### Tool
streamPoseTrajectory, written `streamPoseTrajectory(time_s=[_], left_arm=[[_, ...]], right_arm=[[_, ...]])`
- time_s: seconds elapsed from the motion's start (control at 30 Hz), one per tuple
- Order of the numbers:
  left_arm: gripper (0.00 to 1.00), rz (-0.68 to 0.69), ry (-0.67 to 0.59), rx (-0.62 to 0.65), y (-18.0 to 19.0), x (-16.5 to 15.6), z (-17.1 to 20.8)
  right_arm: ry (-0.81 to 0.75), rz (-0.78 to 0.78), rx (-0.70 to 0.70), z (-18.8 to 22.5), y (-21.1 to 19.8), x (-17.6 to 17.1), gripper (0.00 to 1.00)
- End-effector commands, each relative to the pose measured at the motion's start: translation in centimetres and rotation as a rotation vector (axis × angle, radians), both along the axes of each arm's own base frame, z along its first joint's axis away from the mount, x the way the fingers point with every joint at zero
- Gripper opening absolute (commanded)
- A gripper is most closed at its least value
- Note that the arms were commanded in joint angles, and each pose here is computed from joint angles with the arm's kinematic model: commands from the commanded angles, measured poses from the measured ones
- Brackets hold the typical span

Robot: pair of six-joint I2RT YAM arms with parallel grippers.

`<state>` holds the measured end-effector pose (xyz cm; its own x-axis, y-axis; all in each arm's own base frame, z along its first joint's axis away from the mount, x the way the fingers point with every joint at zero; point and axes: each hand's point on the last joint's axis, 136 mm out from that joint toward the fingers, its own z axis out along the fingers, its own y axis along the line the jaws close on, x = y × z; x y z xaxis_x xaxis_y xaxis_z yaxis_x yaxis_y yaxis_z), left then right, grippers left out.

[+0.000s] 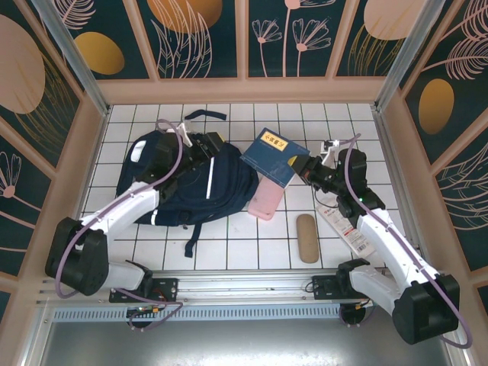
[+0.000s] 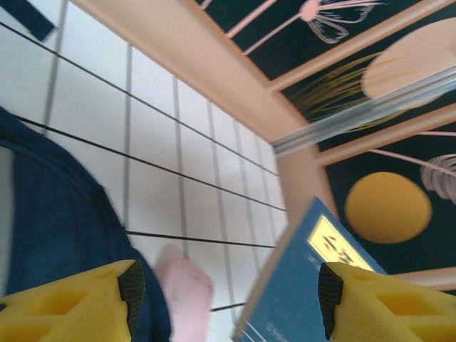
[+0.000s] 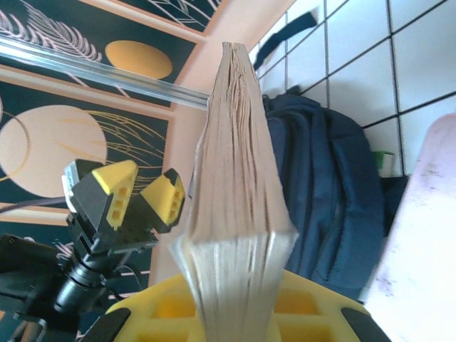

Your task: Pack the student bag

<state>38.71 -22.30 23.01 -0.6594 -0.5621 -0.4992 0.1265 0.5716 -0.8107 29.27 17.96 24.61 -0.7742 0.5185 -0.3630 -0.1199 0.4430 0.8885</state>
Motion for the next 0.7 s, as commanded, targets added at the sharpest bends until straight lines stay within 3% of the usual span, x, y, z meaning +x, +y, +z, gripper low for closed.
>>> streamPoseTrajectory(time_s=[0.0,0.33,0.67], left_arm=[[0.68,-0.054,0.119,0.218,0.3,-0.1,-5.1],[0.69,-0.098,0.269,0.327,0.0,0.8,-10.4],[0.69,-0.063,0.288,0.401,1.2,0.9,-10.5]], right_arm=[[-0.064,0.010,-0.026,1.2,-0.5,0.0,0.00],[-0.078,0.090,-0.029,1.0,0.2,-0.7,0.00],[-0.064,0.114,-0.034,0.0,0.5,-0.5,0.00]])
